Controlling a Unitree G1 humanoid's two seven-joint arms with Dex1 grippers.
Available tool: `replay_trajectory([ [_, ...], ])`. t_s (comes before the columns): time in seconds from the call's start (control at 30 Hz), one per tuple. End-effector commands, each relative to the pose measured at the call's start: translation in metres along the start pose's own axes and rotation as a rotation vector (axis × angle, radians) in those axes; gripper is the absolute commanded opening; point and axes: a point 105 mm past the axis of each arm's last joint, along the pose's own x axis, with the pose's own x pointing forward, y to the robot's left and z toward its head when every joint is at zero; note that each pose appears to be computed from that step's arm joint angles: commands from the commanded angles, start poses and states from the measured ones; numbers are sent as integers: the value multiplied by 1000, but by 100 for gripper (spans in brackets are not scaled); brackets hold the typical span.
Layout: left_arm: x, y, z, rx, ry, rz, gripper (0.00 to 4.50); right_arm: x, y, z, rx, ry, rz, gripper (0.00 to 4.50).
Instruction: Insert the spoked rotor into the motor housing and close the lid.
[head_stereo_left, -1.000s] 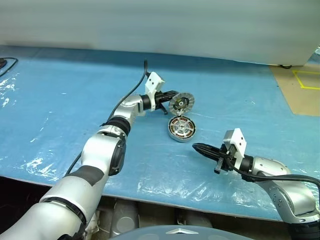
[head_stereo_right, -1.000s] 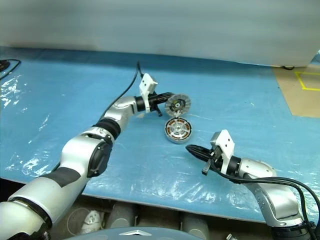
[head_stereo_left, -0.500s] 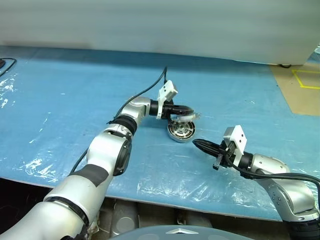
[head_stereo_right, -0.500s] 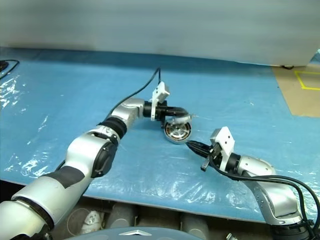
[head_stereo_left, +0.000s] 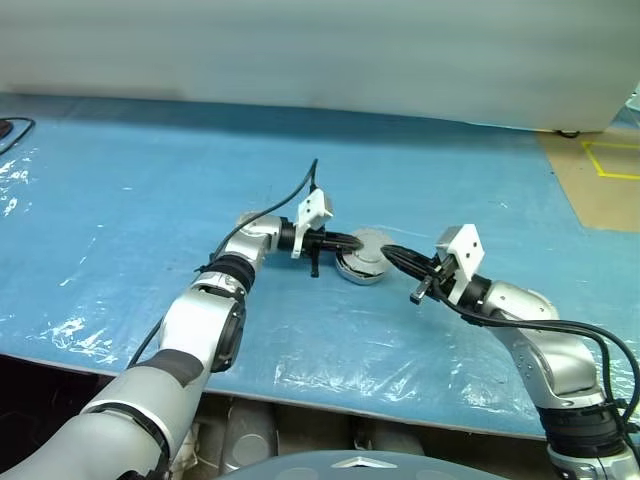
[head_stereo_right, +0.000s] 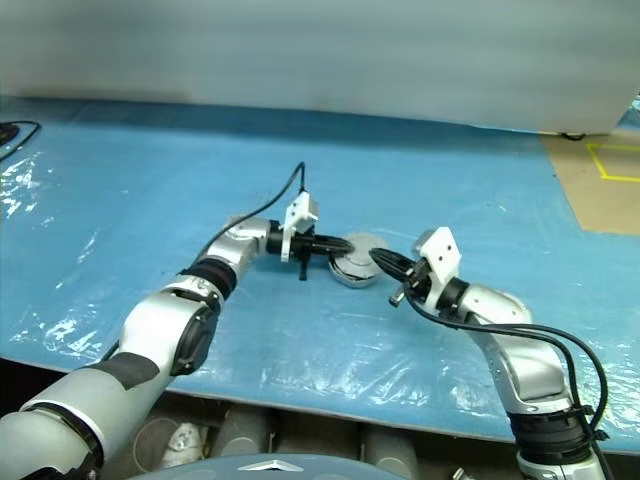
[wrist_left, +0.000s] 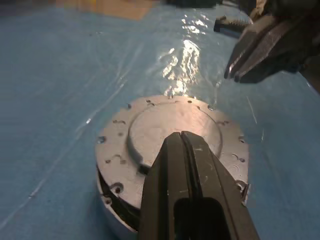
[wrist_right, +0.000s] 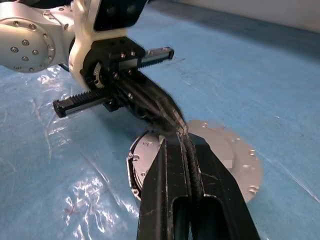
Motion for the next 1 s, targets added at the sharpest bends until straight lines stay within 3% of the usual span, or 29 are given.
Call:
replay_trajectory([
  [0.03, -17, 14, 45, 119, -181, 76, 0, 13, -5, 8, -48, -30, -11, 42],
  [0.2, -44, 6, 49, 180, -221, 148, 0, 27, -10, 7, -47, -33, -29, 198],
  [0.43, -70, -29, 18, 130, -151, 230, 0, 39, -8, -9, -7, 19, -4, 448],
  [0.73, -84, -46, -3, 64, -93, 305, 0, 49, -13, -22, -40, 85, 6, 448],
  [0.83, -88, -50, -11, 50, -68, 305, 0, 49, -15, -25, -55, 96, 4, 390],
  [0.93, -90, -55, -19, 36, -36, 293, 0, 49, -16, -24, -54, 91, 2, 299],
  [1.0, -90, -56, -22, 27, -30, 293, 0, 50, -17, -22, -50, 82, 1, 300],
])
